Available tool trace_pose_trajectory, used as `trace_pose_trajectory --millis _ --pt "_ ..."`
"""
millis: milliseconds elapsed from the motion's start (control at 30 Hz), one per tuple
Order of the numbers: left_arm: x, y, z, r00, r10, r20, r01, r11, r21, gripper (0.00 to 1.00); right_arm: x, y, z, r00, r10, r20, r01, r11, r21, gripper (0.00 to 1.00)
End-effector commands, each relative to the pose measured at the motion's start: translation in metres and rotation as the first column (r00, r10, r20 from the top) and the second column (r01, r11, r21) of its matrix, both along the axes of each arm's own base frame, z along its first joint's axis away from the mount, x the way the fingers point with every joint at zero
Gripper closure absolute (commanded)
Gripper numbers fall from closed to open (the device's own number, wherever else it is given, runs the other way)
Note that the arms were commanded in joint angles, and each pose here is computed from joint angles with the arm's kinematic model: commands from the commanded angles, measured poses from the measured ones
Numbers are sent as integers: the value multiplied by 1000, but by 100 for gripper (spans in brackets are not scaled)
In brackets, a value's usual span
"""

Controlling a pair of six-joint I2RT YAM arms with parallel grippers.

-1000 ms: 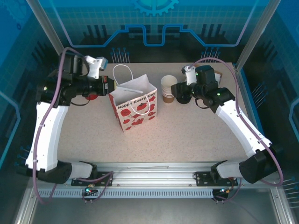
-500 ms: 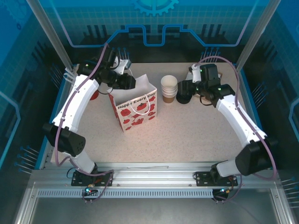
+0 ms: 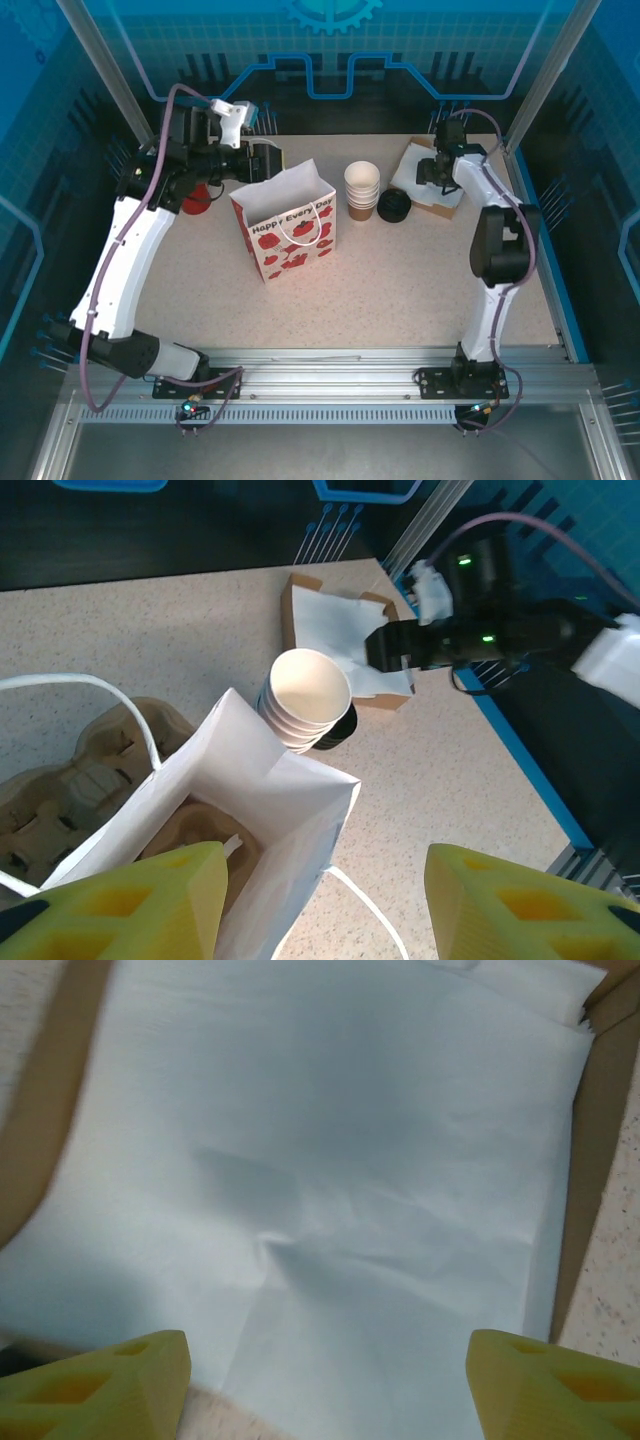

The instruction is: Pack the takeout coffee

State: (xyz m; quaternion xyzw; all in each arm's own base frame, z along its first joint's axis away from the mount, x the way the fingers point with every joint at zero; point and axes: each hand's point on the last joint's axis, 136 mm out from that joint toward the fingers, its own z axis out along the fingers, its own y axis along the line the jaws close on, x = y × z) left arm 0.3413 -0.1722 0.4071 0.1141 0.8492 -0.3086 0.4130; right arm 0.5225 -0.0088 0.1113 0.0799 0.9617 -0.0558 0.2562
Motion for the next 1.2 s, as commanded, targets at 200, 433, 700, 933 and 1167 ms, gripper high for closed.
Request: trace_pose_trajectory --millis 200,433,700,933,1167 --pt "-15 -2 18 998 -22 66 25 998 -50 44 18 -9 -60 982 -17 -189 10 999 -35 28" --pt "-16 -1 13 998 -22 60 25 999 -41 44 19 -7 -75 977 1 -213 -3 1000 -6 54" --pt "-16 1 1 999 -21 46 21 1000 -17 44 19 -7 -65 983 12 -184 -8 1000 25 76" --pt "-17 3 -3 999 -16 43 16 1000 -8 44 22 -4 -41 991 28 -129 -21 998 59 84" --pt "-19 4 -6 999 -15 45 15 1000 -1 44 24 3 0 998 46 -44 -42 994 101 88"
